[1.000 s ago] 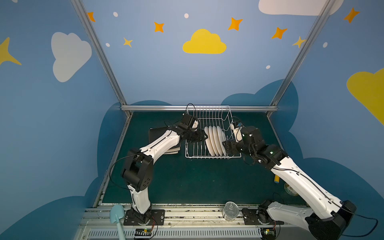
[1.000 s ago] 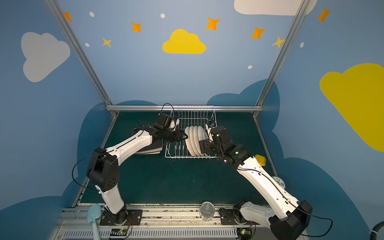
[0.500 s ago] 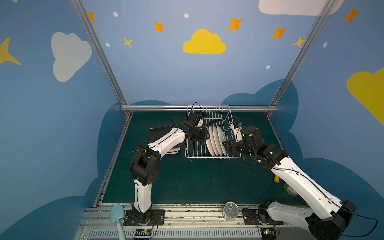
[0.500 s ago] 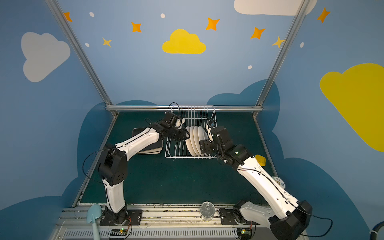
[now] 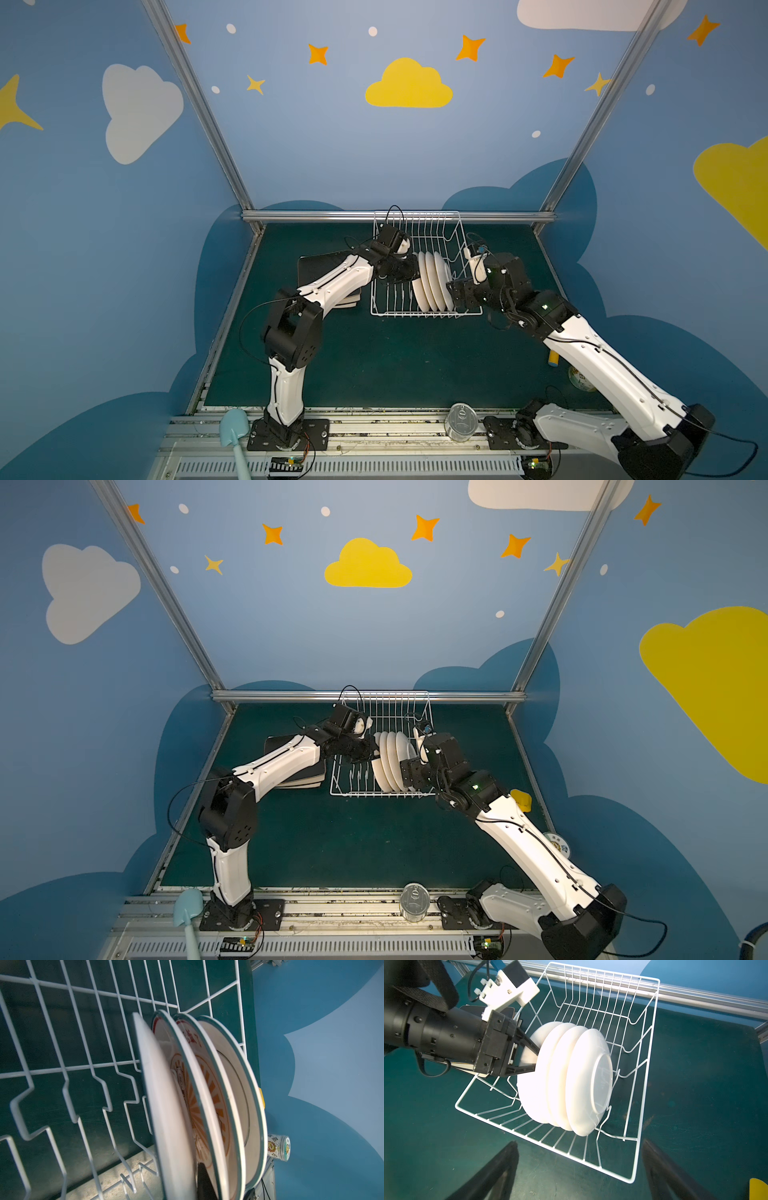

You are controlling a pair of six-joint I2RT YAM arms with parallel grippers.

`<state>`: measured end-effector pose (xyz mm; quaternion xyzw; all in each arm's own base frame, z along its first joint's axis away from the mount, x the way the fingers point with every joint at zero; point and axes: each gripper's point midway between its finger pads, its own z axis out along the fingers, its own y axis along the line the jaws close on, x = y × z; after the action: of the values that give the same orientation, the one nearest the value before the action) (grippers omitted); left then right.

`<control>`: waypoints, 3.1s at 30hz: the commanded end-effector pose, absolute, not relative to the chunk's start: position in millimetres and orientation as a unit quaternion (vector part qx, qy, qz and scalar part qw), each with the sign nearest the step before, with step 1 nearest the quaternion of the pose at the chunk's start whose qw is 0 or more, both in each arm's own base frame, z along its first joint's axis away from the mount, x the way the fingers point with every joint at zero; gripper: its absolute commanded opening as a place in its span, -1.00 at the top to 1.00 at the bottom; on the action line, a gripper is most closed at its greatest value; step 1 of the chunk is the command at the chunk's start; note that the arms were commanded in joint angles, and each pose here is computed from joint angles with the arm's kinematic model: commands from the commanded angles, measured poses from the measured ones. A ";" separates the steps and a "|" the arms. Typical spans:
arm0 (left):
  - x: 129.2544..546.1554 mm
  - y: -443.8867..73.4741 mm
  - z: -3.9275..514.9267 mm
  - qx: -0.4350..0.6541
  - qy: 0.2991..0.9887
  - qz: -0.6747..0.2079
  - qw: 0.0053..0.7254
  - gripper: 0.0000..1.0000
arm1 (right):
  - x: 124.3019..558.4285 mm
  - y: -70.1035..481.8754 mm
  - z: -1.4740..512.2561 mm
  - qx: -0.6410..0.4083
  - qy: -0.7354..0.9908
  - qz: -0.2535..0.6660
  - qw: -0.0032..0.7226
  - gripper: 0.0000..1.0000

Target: Unload the plates from the dish rack

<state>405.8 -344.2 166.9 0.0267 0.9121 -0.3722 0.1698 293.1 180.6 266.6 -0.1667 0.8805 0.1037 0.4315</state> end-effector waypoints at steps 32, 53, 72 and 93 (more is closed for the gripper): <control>371.9 -321.3 254.5 0.029 0.879 -0.421 0.220 0.95 | 300.4 185.9 289.3 -0.151 0.861 0.131 0.467 -0.84; 369.3 -292.4 287.1 0.028 0.864 -0.431 0.257 0.95 | 301.9 188.8 300.1 -0.143 0.852 0.149 0.482 -0.84; 336.1 -266.6 369.5 0.244 0.781 -0.332 0.469 0.95 | 313.4 188.2 340.8 -0.047 0.842 0.301 0.445 -0.89; 305.0 -256.2 329.0 0.516 0.610 0.009 0.601 0.95 | 333.0 204.9 359.1 0.029 0.799 0.499 0.335 -0.84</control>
<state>295.6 -260.9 303.6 0.4968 0.6658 -0.0689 0.5525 335.9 197.0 339.3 0.0417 0.8174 0.4641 0.3387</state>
